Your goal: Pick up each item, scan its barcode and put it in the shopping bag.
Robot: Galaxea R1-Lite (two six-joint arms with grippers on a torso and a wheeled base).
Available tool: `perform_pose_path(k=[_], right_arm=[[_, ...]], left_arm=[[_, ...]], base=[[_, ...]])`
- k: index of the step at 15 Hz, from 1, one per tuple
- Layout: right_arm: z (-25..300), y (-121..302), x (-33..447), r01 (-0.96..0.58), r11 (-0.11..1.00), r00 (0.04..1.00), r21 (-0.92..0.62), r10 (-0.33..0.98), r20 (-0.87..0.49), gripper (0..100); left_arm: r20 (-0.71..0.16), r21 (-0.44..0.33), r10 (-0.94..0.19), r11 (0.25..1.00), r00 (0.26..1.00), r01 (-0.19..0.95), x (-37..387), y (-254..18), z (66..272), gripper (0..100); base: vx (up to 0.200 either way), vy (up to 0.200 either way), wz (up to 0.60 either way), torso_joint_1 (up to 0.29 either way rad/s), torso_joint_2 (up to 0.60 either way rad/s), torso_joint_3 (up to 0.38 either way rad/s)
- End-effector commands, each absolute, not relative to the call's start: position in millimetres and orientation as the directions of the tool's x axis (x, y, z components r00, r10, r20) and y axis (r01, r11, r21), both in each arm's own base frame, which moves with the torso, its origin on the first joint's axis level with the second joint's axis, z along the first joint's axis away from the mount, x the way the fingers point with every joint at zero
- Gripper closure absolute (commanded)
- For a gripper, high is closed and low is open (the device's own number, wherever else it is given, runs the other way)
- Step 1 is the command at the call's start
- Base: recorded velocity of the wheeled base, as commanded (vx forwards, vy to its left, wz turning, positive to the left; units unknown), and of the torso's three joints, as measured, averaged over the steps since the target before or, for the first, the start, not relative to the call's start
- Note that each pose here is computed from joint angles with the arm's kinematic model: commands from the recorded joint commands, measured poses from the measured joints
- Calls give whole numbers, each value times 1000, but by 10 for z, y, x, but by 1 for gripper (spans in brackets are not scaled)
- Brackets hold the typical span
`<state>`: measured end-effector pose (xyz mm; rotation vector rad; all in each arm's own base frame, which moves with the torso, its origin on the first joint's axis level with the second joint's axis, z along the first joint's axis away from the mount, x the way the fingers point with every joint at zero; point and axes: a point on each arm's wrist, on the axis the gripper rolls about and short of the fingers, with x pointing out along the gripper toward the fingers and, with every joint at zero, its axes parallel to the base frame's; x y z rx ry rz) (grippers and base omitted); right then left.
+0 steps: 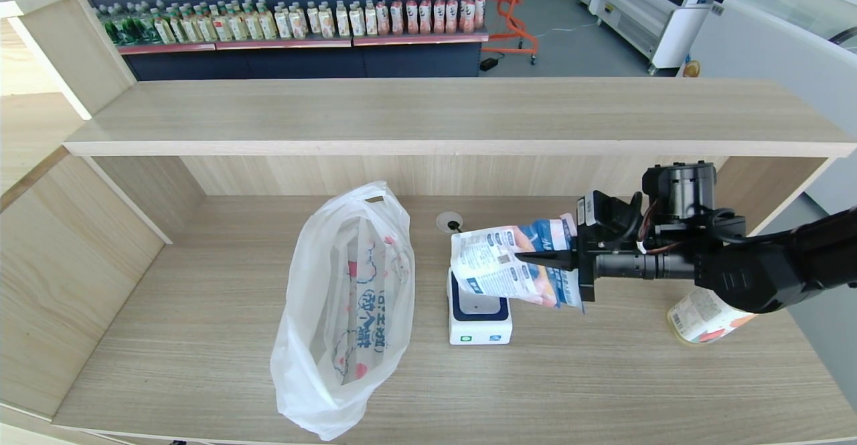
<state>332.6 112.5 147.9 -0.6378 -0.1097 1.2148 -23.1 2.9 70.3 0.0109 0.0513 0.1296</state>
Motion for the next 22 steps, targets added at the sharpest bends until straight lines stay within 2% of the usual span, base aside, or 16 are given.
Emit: perform_pose_path(k=[1,6,8,10,11,13,14,17,22], right_arm=[[1479,1129,3316,-839,197,363,-507,897,-252,100],[1623,1111,3234,-848,225,370,-480,900,-231,100],[1984,1070,3091,-873,309,390,-378,907,-160,100],[2317,990,2814,-907,386,405,-167,909,-97,100],[2464,906,2563,-900,433,430,48,900,-66,100],[2465,825,2322,-832,495,495,250,866,-68,100],[2328,763,2188,-782,526,524,333,845,-106,100],[2113,648,1986,-731,563,550,385,821,-155,100],[2199,610,1836,-689,538,558,486,821,-119,100]], left_arm=[[-50,14,130,991,990,-129,-231,29,703,0],[-50,14,130,991,990,-129,-231,29,703,0],[-50,14,130,991,990,-129,-231,29,703,0],[-50,14,130,991,990,-129,-231,29,703,0],[-50,14,130,991,990,-129,-231,29,703,0],[-50,14,130,991,990,-129,-231,29,703,0],[-50,14,130,991,990,-129,-231,29,703,0],[-50,14,130,991,990,-129,-231,29,703,0],[-50,14,130,991,990,-129,-231,29,703,0]], base=[[0,0,0,0,0,0],[0,0,0,0,0,0],[0,0,0,0,0,0],[0,0,0,0,0,0],[0,0,0,0,0,0],[0,0,0,0,0,0],[0,0,0,0,0,0],[0,0,0,0,0,0],[0,0,0,0,0,0]])
